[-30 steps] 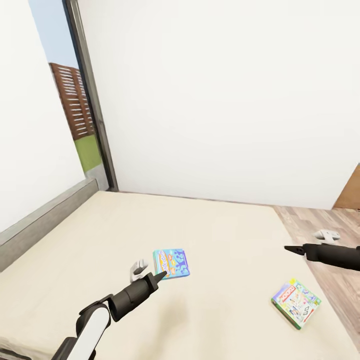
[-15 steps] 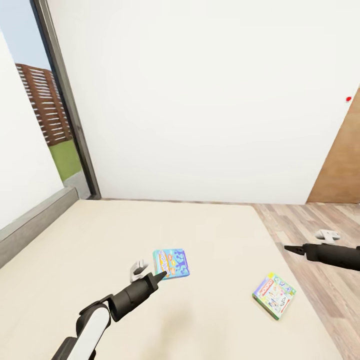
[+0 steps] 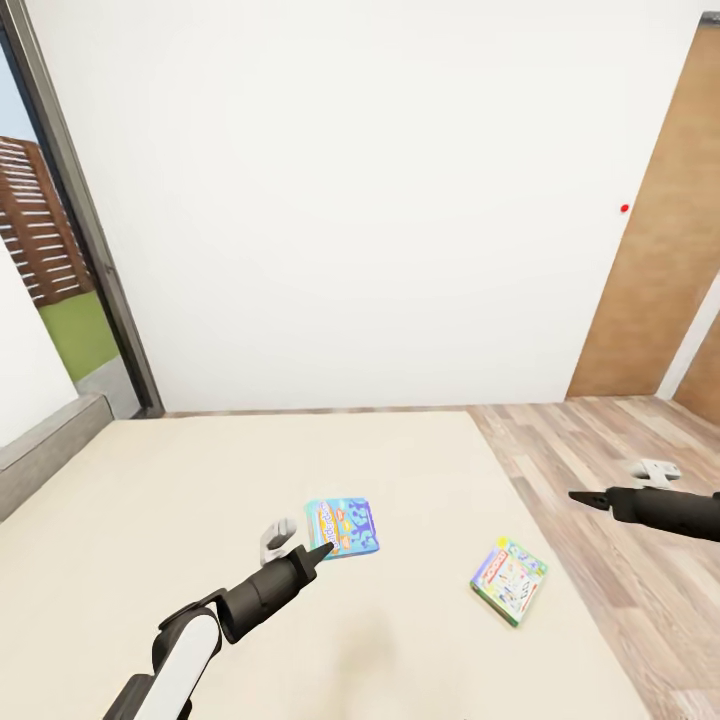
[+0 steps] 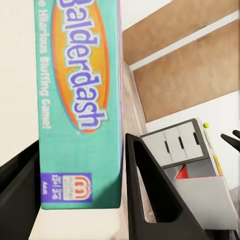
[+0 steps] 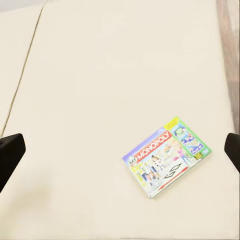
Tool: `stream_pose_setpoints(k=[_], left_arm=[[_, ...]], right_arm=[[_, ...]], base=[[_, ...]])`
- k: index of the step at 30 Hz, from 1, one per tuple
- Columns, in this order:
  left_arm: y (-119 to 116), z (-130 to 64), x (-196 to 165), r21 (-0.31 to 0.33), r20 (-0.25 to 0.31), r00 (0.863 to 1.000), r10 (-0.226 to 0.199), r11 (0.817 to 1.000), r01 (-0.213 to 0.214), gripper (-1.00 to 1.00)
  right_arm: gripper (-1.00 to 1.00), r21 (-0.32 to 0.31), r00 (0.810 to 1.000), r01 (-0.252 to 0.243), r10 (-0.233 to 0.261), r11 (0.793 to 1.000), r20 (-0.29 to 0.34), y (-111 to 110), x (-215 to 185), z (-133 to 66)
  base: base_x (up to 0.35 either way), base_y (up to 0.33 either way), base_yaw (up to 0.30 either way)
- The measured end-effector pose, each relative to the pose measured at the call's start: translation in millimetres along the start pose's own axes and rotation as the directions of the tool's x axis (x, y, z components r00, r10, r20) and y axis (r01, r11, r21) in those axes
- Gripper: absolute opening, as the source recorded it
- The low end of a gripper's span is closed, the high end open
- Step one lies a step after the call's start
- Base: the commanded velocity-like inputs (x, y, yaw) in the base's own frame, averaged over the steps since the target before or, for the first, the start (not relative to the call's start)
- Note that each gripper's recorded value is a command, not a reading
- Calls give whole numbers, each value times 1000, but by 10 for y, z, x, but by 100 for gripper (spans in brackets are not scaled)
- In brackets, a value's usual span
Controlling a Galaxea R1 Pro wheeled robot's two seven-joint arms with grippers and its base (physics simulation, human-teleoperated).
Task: Put all the toys in the child's room - the three board games (two on the bed and one on the table), the two jigsaw puzzles on the table, and the tennis ball on the table - inside the toy box on the table in the child's room.
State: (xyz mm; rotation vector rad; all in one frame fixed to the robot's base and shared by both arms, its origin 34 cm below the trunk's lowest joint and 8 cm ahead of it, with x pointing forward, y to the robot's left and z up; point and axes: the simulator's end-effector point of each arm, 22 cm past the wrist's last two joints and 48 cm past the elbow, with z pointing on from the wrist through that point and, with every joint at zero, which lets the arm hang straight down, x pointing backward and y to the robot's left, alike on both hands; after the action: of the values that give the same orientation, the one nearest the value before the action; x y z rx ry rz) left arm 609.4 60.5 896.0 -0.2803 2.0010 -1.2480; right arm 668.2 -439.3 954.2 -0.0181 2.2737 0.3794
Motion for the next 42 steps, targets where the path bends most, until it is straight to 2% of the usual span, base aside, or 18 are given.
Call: stream_pose_setpoints(k=[33,38,42], left_arm=[[-522,-171,-278,16,14,1000,21,1000,-22,-100],[-747,-143,-484,53,14,1000,23,998,-23,-100],[-920,-47,-740,73,10,999,35,997,-36,-100]], right_arm=[[100,-1,1000,9,-9,1000,29,166,-426,-441],[100,1,999,12,-12,1000,33,183,-480,-509],[100,1,999,12,-12,1000,37,200,-529,-560]], base=[[0,0,-234],[0,0,-234],[0,0,-234]])
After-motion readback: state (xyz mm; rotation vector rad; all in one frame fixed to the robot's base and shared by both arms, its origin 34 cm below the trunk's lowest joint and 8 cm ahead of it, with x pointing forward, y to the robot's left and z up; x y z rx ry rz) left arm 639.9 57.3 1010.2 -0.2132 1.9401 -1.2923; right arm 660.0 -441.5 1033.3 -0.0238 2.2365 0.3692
